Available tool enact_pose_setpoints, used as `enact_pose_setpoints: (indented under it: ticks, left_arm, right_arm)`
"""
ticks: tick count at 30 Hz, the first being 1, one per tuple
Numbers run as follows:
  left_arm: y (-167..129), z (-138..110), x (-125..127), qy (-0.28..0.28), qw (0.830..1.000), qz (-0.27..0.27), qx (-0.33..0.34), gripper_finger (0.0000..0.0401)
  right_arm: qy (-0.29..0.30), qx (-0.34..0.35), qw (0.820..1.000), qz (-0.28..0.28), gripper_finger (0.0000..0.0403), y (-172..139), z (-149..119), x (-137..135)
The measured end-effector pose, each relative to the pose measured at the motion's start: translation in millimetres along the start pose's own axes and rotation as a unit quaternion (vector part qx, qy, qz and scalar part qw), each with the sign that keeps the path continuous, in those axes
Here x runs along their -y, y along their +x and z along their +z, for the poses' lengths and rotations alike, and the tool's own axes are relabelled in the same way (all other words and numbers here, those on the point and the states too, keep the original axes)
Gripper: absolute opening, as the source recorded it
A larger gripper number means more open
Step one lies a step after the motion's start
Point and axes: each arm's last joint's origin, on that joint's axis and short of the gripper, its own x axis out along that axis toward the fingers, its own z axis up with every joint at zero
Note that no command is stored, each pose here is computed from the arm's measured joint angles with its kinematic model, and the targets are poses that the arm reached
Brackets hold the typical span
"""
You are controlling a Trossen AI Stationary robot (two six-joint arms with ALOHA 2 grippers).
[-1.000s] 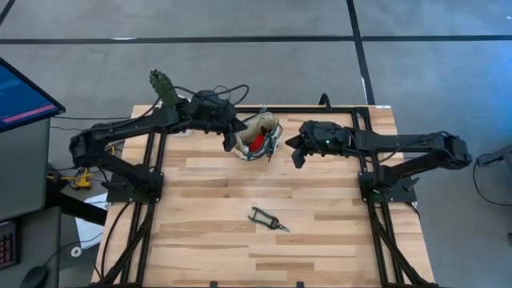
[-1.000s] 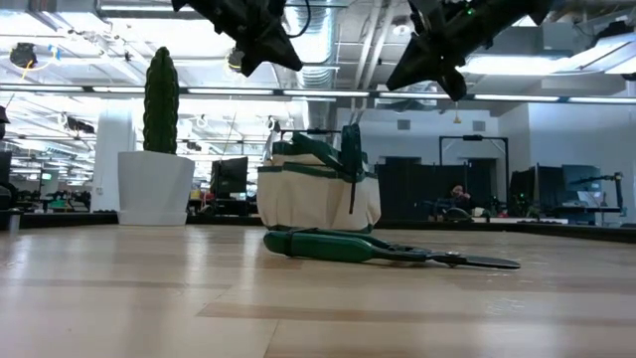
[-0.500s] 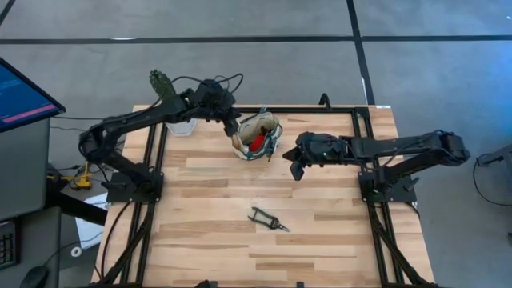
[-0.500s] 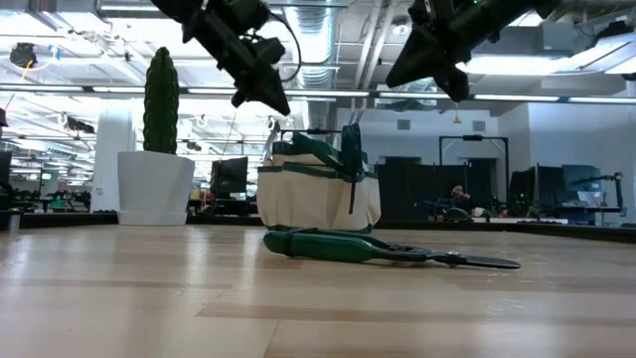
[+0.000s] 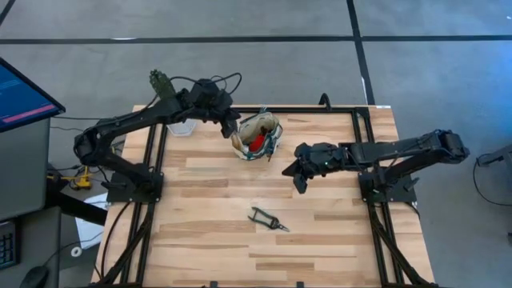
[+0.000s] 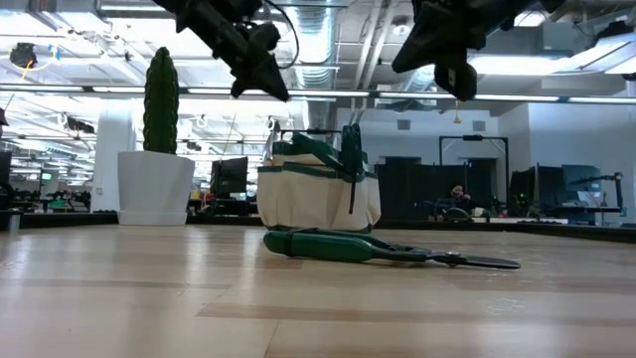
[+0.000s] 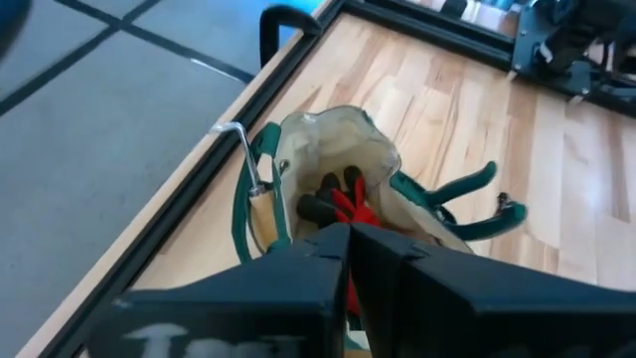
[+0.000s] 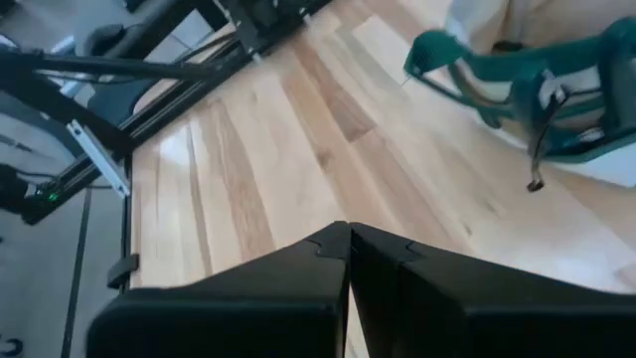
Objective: Pick & Place Garden tools in Gardening bag
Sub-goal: Adjust the gardening bag
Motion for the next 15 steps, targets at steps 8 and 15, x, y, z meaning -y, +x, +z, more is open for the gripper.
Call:
enact_pose_setpoints:
  ticks: [8, 15]
  left_arm:
    - [-33, 8, 18, 0.020, 0.998, -0.020, 0.047, 0.0002]
    - [-45, 10, 35, 0.037, 0.996, -0.043, 0.064, 0.0002]
  right_arm:
    - [0.011, -0.010, 0.999, -0.046, 0.0000, -1, -11, -2]
    - [0.002, -0.033, 0.993, -0.110, 0.0000, -2, -15, 11]
